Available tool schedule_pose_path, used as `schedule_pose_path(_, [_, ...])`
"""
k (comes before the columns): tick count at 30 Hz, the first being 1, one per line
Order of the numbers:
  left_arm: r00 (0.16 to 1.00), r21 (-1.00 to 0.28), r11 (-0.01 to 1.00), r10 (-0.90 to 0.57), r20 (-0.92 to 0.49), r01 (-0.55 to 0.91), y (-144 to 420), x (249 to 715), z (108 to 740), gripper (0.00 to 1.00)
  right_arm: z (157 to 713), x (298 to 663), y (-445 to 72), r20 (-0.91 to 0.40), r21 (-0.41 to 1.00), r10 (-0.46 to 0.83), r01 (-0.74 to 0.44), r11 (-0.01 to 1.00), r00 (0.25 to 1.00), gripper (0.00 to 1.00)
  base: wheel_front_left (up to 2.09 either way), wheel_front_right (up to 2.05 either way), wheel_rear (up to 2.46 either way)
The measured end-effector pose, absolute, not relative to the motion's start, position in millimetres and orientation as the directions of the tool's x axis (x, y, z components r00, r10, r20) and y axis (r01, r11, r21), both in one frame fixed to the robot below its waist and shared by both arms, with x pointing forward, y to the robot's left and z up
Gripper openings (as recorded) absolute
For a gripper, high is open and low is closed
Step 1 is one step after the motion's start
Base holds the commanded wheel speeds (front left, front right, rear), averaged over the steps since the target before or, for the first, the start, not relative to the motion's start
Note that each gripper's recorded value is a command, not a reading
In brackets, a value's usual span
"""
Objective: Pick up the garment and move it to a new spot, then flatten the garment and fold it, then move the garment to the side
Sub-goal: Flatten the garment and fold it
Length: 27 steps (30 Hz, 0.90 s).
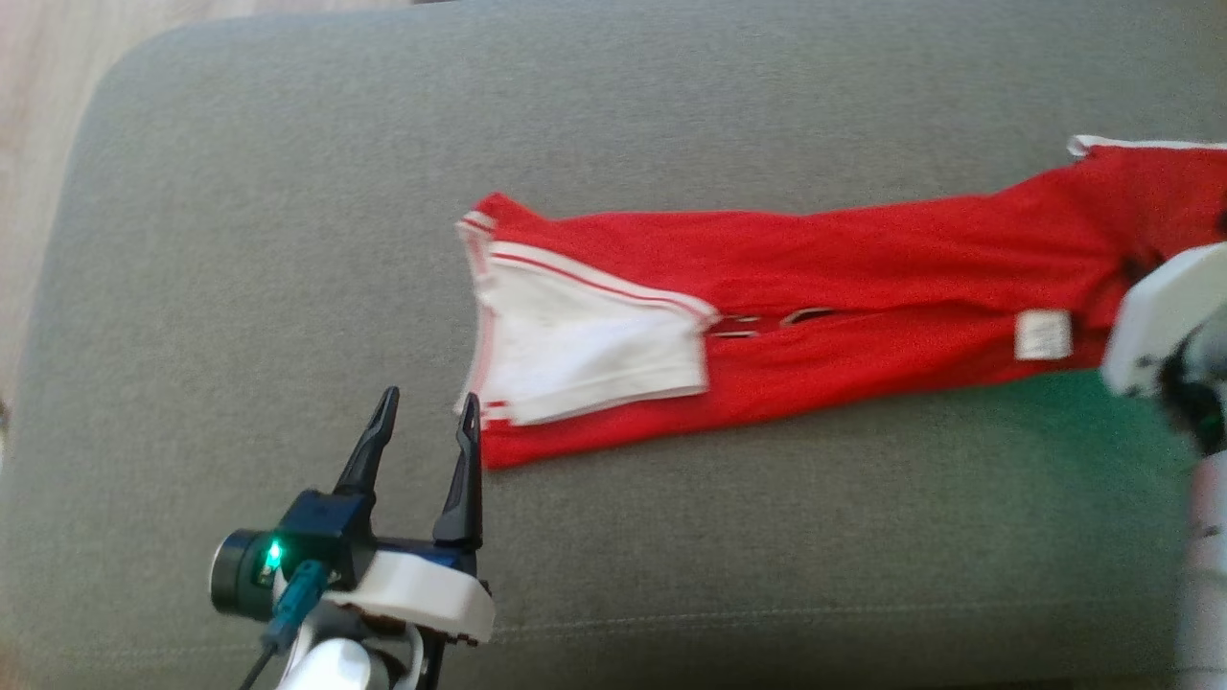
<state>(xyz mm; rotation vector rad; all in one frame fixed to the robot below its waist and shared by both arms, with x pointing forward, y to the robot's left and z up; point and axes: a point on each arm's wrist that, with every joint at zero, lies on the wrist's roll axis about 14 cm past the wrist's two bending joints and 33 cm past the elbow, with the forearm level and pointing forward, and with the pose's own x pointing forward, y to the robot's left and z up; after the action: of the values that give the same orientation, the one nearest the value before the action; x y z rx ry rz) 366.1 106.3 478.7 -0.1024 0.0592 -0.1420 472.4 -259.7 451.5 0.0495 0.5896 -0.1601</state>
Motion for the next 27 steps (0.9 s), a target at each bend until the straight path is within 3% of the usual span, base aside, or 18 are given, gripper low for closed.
schedule_pose_path(6, [0.982, -0.109, 0.978, -0.182, -0.040, 0.177, 95, 369, 480, 1.00, 499, 474, -310, -0.494, -0.081, -0.247, 0.239, 0.968, 0.833, 0.00, 0.00, 0.00, 0.00])
schedule_pose_path(11, [0.980, -0.115, 0.976, -0.192, -0.044, 0.186, 92, 369, 478, 1.00, 513, 478, -316, -0.484, -0.099, -0.260, 0.244, 0.965, 0.836, 0.00, 0.00, 0.00, 0.00])
schedule_pose_path(22, [0.986, -0.097, 0.983, -0.159, -0.048, 0.154, 104, 365, 477, 1.00, 534, 501, -206, -0.422, -0.021, 0.019, -0.031, 0.999, 0.906, 0.00, 0.00, 0.00, 0.00])
schedule_pose_path(27, [0.990, -0.100, 0.986, -0.138, -0.041, 0.133, 110, 362, 479, 1.00, 539, 500, -147, -0.406, 0.026, 0.169, -0.173, 0.985, 0.898, 0.00, 0.00, 0.00, 0.00])
